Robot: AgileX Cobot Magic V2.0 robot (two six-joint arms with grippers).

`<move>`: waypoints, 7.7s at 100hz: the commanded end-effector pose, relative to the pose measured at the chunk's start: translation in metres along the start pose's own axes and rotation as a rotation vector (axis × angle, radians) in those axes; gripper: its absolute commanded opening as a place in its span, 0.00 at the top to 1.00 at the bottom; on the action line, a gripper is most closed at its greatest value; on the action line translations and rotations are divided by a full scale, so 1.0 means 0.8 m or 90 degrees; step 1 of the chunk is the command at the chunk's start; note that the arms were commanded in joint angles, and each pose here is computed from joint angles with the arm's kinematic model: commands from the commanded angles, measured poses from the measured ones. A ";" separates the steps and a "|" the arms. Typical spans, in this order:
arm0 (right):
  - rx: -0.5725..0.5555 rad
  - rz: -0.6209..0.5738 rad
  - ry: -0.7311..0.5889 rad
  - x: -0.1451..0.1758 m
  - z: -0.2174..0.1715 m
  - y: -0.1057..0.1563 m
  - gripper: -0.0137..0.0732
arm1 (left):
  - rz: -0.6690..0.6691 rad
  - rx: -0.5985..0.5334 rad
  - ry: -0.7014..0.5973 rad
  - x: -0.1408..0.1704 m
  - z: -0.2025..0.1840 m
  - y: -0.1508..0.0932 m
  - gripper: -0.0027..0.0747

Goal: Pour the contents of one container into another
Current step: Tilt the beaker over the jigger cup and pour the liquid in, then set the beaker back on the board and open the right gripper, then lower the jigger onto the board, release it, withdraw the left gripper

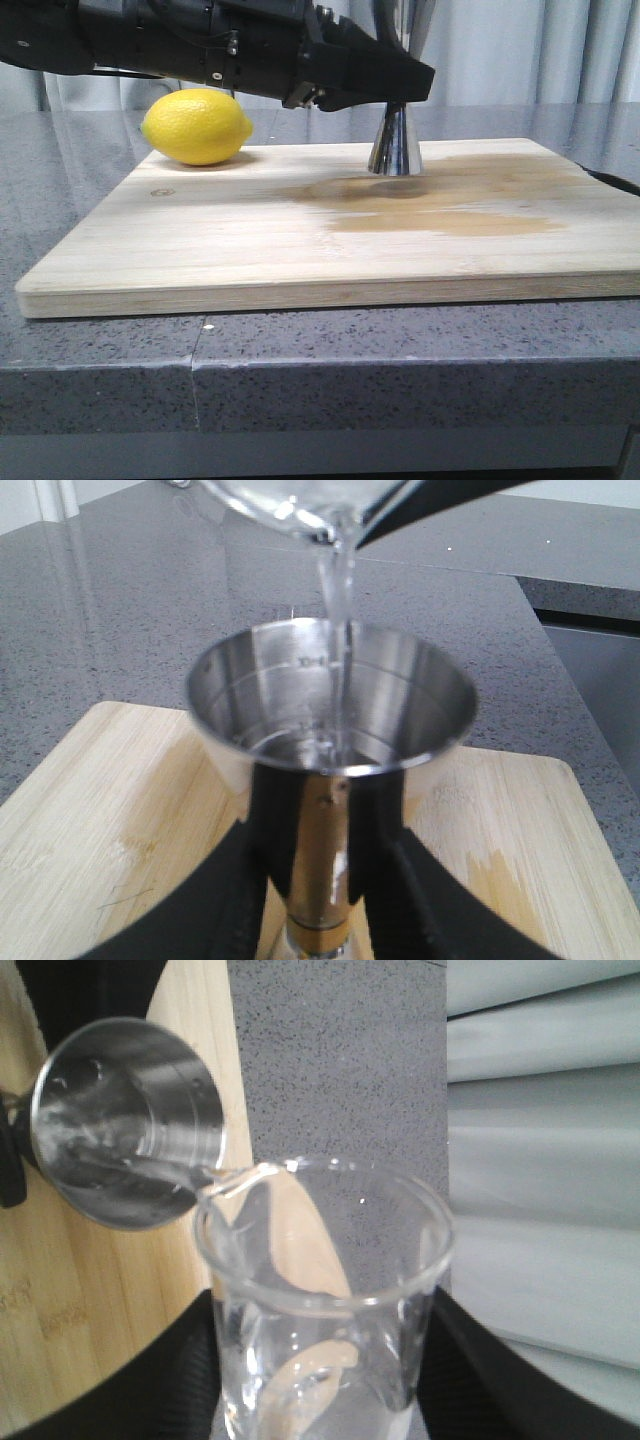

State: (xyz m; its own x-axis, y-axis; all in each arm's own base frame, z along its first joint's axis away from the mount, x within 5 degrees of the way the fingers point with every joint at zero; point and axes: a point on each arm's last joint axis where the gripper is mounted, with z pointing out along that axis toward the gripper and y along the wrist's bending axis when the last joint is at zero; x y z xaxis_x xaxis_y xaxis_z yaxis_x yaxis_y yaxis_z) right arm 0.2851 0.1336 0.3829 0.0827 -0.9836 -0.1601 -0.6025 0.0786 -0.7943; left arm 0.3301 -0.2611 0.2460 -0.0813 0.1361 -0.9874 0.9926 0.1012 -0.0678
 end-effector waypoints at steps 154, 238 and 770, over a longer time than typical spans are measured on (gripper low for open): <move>0.109 0.146 -0.086 -0.008 -0.026 -0.032 0.48 | 0.015 0.015 -0.083 -0.046 -0.006 -0.011 0.72; 0.201 0.872 -0.229 0.107 -0.020 0.095 0.48 | 0.015 0.014 -0.082 -0.046 -0.006 -0.011 0.72; -0.045 0.898 0.045 0.141 -0.158 0.127 0.21 | -0.073 -0.330 0.399 -0.142 -0.185 -0.103 0.39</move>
State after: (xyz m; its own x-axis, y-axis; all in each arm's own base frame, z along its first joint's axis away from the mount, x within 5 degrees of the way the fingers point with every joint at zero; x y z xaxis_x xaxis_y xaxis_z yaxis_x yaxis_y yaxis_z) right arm 0.1296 0.0126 0.3456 -0.6958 -0.1220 -0.7078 -0.2120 0.9764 0.0402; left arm 0.2639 -0.1570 0.3520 -0.2840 0.6643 -0.6914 0.8987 0.4358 0.0496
